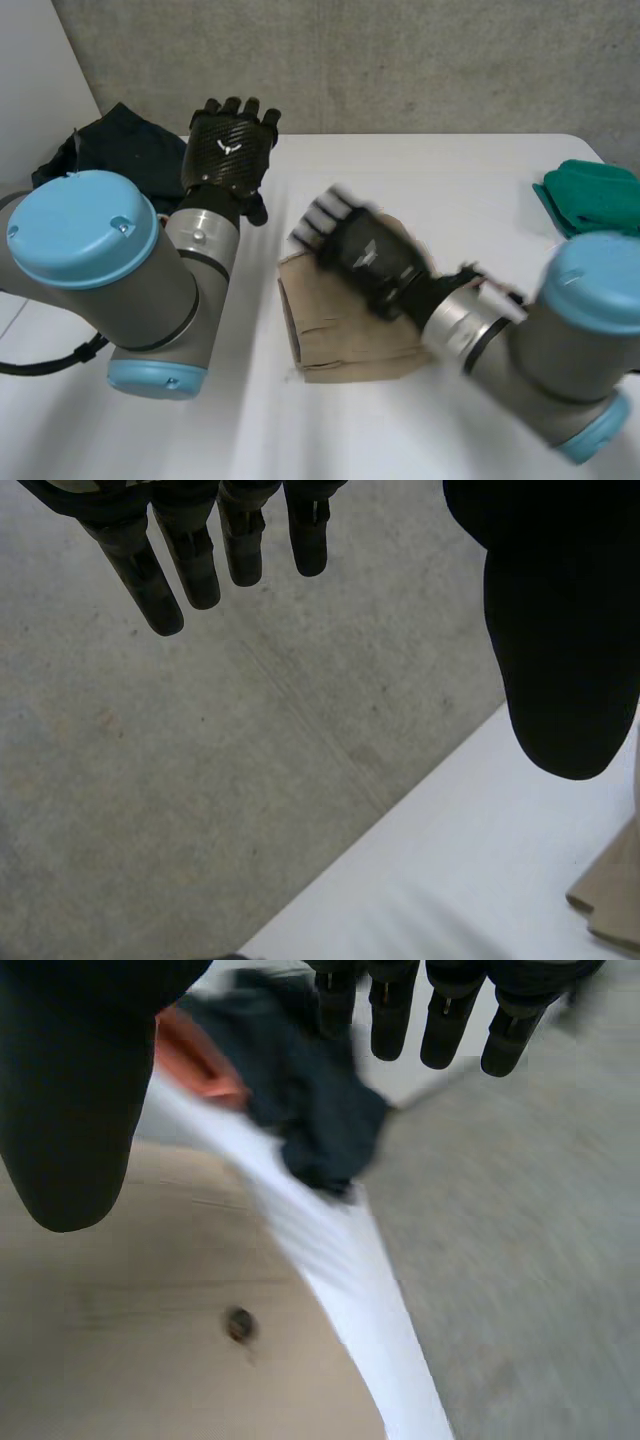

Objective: Fold the laundry.

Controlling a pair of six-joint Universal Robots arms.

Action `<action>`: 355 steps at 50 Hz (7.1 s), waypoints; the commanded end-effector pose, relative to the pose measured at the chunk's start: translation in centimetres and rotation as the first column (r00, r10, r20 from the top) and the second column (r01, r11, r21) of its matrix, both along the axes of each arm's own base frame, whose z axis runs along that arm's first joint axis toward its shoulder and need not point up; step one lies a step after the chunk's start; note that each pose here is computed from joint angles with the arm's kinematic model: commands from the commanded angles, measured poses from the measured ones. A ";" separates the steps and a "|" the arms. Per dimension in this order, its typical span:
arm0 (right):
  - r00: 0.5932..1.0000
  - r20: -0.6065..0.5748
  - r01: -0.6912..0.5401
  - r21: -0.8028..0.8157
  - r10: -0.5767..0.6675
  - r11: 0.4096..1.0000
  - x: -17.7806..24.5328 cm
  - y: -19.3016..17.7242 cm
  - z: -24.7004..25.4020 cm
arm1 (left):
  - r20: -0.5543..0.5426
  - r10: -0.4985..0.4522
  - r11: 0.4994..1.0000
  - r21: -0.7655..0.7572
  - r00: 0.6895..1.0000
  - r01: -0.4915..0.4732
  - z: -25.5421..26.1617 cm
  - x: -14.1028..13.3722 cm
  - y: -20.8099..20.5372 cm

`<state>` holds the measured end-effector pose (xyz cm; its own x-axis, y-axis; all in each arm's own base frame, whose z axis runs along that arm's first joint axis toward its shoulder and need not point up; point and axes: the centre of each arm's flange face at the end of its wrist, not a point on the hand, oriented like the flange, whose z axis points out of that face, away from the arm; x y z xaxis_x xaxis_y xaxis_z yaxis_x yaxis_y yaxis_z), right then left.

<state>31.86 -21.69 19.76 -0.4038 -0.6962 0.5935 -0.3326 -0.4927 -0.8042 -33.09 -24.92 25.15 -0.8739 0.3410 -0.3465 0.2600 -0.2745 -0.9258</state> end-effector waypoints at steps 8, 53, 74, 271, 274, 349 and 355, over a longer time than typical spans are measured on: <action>0.920 0.169 0.198 0.578 -0.353 0.792 -5.6 -7.8 1.2 | 0.037 -0.157 0.968 0.204 0.987 0.146 -5.3 -5.9 2.4; 0.960 -0.110 0.277 0.246 -0.257 0.929 -5.9 0.7 -4.5 | -0.075 -0.297 0.901 0.309 0.952 0.305 3.2 -2.2 2.6; 0.977 -0.092 0.205 0.163 -0.192 0.965 -4.5 -0.7 -10.1 | -0.107 -0.391 0.841 0.363 0.914 0.402 2.3 -2.6 2.8; 0.837 0.118 0.532 0.048 -0.534 0.845 -13.7 -7.0 1.5 | -0.101 -0.662 0.694 0.292 0.743 0.658 -2.7 -8.1 8.0; 0.837 0.118 0.533 0.048 -0.535 0.845 -13.8 -7.0 1.5 | -0.020 -0.662 0.708 0.314 0.749 0.633 -4.2 -8.1 8.5; 0.860 0.149 0.507 -0.130 -0.488 0.852 -7.5 -0.4 19.8 | -0.287 -0.071 0.997 0.003 0.955 0.075 12.7 3.4 4.0; 0.856 0.048 0.516 -0.082 -0.514 0.852 -8.9 -0.2 20.1 | -0.228 -0.123 0.991 -0.069 0.966 0.110 14.3 3.9 5.5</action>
<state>23.99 -22.13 39.83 -0.7368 -0.2840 0.6136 -0.4909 -0.3993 -0.7743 -29.65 -20.75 37.95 -0.9061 0.4127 -0.0928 -0.0276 -0.2767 -0.9606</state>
